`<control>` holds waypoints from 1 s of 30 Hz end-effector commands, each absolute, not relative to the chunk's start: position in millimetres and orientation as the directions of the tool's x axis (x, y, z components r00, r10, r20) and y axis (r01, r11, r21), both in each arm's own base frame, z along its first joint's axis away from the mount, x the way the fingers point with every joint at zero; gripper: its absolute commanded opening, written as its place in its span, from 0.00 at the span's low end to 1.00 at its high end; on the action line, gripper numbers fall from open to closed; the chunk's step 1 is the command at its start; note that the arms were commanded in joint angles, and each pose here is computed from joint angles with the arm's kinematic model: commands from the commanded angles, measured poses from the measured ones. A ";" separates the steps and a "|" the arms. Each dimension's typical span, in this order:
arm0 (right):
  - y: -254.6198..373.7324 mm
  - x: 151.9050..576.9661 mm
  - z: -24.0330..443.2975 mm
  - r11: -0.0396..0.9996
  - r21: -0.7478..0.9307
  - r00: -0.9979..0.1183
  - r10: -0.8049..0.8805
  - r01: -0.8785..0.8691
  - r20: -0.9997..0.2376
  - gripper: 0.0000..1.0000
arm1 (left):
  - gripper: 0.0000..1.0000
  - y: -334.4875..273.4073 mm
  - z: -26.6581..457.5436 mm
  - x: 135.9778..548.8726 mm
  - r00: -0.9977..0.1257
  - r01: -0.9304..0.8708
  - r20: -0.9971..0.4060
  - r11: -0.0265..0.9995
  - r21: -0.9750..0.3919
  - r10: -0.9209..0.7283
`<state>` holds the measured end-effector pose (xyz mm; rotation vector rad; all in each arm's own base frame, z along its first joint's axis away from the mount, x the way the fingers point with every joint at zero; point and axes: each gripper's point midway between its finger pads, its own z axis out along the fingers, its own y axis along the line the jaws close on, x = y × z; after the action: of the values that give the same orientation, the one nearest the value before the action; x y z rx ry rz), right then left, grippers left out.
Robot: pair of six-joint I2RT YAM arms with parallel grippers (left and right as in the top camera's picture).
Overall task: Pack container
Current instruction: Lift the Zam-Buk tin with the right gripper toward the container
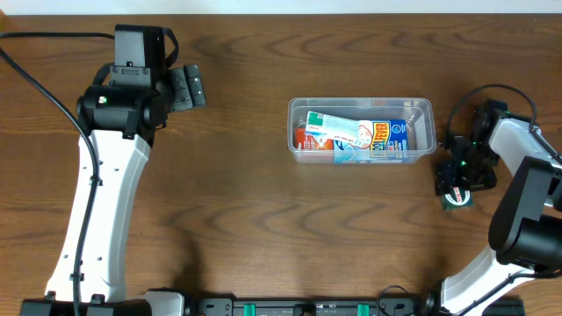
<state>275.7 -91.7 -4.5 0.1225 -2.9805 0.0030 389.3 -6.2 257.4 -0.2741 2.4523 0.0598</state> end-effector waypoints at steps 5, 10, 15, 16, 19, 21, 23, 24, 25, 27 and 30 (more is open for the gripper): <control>-83.8 292.0 -8.7 0.998 0.066 -0.996 -0.030 -0.024 0.083 0.60 | 0.98 -3.3 257.1 389.4 -0.755 -0.233 -0.625 0.972 -0.027 -0.199; -73.7 297.8 -8.1 0.992 0.126 -0.998 -0.028 -0.021 0.052 0.56 | 0.98 -3.3 257.1 389.4 -0.755 -0.233 -0.625 0.972 -0.027 -0.199; -67.9 298.6 -7.3 0.987 0.158 -0.999 -0.025 -0.018 0.045 0.59 | 0.98 -3.3 257.1 389.4 -0.755 -0.233 -0.625 0.972 -0.027 -0.199; -67.9 298.9 -7.4 0.987 0.158 -0.999 -0.025 -0.018 0.043 0.61 | 0.98 -3.3 257.1 389.4 -0.755 -0.233 -0.625 0.972 -0.027 -0.199; -69.3 302.3 -7.2 0.988 0.151 -0.999 0.014 0.019 0.037 0.33 | 0.98 -3.3 257.1 389.4 -0.755 -0.233 -0.625 0.972 -0.027 -0.199; -70.5 306.3 -5.2 0.987 0.147 -0.998 0.058 0.062 0.032 0.35 | 0.98 -3.3 257.1 389.4 -0.755 -0.233 -0.625 0.972 -0.027 -0.199; -71.7 309.4 -0.4 0.986 0.144 -0.996 0.084 0.088 0.033 0.38 | 0.98 -3.3 257.1 389.4 -0.755 -0.233 -0.625 0.972 -0.027 -0.199; -72.0 310.9 3.4 0.985 0.144 -0.995 0.092 0.097 0.036 0.40 | 0.98 -3.3 257.1 389.4 -0.755 -0.233 -0.625 0.972 -0.027 -0.199; -73.0 312.5 8.2 0.984 0.141 -0.994 0.101 0.105 0.040 0.41 | 0.98 -3.3 257.1 389.4 -0.755 -0.233 -0.625 0.972 -0.027 -0.199; -75.0 316.7 19.8 0.984 0.138 -0.993 0.107 0.112 0.044 0.42 | 0.98 -3.3 257.1 389.4 -0.755 -0.233 -0.625 0.972 -0.027 -0.199; -78.0 326.3 42.7 0.982 0.135 -0.991 0.129 0.133 0.037 0.41 | 0.98 -3.3 257.1 389.4 -0.755 -0.233 -0.625 0.972 -0.027 -0.199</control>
<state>305.6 -72.4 24.0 -0.1211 -3.0419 -0.2006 389.2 -6.2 257.3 -0.2741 2.4527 0.0599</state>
